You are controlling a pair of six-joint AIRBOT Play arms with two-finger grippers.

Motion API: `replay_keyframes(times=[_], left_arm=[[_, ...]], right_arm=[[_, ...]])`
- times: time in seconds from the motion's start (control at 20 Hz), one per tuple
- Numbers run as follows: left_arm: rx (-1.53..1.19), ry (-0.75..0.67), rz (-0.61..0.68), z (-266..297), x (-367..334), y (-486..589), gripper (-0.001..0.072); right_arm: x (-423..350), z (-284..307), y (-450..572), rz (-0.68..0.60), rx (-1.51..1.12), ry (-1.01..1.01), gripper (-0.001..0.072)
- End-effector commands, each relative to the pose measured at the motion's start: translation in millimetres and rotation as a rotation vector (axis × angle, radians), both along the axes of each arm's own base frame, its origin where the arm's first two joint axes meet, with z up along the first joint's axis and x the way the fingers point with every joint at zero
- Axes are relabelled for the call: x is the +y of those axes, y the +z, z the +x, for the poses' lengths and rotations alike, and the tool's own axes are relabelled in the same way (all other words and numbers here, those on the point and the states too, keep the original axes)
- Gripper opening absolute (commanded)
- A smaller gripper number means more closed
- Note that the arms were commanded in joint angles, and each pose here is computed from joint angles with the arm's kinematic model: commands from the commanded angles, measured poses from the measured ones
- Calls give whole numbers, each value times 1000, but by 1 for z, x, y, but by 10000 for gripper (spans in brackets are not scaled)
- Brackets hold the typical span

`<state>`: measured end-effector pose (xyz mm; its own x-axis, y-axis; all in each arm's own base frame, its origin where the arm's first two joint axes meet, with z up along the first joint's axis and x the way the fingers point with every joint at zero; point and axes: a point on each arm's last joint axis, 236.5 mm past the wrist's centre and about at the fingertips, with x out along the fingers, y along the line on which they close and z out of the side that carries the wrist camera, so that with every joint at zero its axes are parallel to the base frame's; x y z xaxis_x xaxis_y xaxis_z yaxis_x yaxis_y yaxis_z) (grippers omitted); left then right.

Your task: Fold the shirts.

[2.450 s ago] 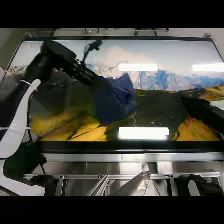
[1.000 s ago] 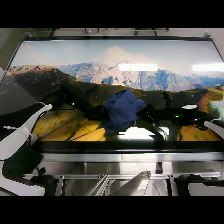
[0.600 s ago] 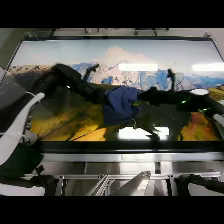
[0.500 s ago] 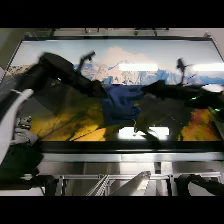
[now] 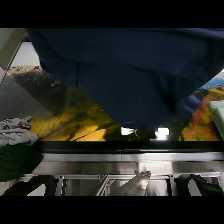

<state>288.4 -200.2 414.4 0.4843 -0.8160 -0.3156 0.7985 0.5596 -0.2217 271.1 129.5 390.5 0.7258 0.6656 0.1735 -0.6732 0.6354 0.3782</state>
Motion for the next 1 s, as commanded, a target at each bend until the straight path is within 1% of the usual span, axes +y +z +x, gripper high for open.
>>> replay_keyframes(times=[0.0, 0.15, 0.25, 0.35, 0.4, 0.45, 0.5, 0.55, 0.6, 0.65, 0.7, 0.75, 0.8, 0.85, 0.95], left_arm=[[74, 68, -1, 54, 15, -27, 20], [382, 57, 12, 117, 10, -140, 20], [543, 50, 29, 146, 8, -223, 20], [671, 89, 20, 174, 6, -299, 20], [730, 106, 16, 183, 6, -329, 172], [774, 118, 11, 191, 9, -348, 406], [819, 116, 9, 195, 13, -359, 667], [872, 103, 9, 193, 19, -362, 718], [920, 62, 25, 184, 27, -362, 718], [1002, 41, 32, 170, 33, -363, 718], [1090, 10, 44, 151, 38, -365, 718], [1163, -20, 56, 131, 41, -367, 717], [1230, -45, 63, 109, 40, -371, 717], [1272, -40, 57, 93, 37, -378, 717], [1340, 30, 29, 60, 28, -402, 717]], right_arm=[[-11, 58, -33, 3, 99, -31, 22], [29, 141, -144, -37, 332, 79, 22], [45, 188, -230, -62, 480, 61, 22], [38, 223, -307, -39, 631, -3, 22], [33, 232, -332, -26, 682, -10, 60], [26, 237, -346, -10, 716, -3, 301], [18, 237, -349, 24, 743, 21, 431], [7, 234, -344, 48, 744, 42, 431], [-7, 230, -335, 72, 743, 57, 433], [-25, 225, -329, 101, 765, 57, 463], [-45, 220, -332, 106, 808, 39, 537], [-62, 214, -342, 82, 865, 12, 541], [-80, 207, -360, 41, 942, -27, 574], [-94, 201, -376, 4, 1009, -63, 609], [-111, 197, -403, -53, 1106, -104, 607]])
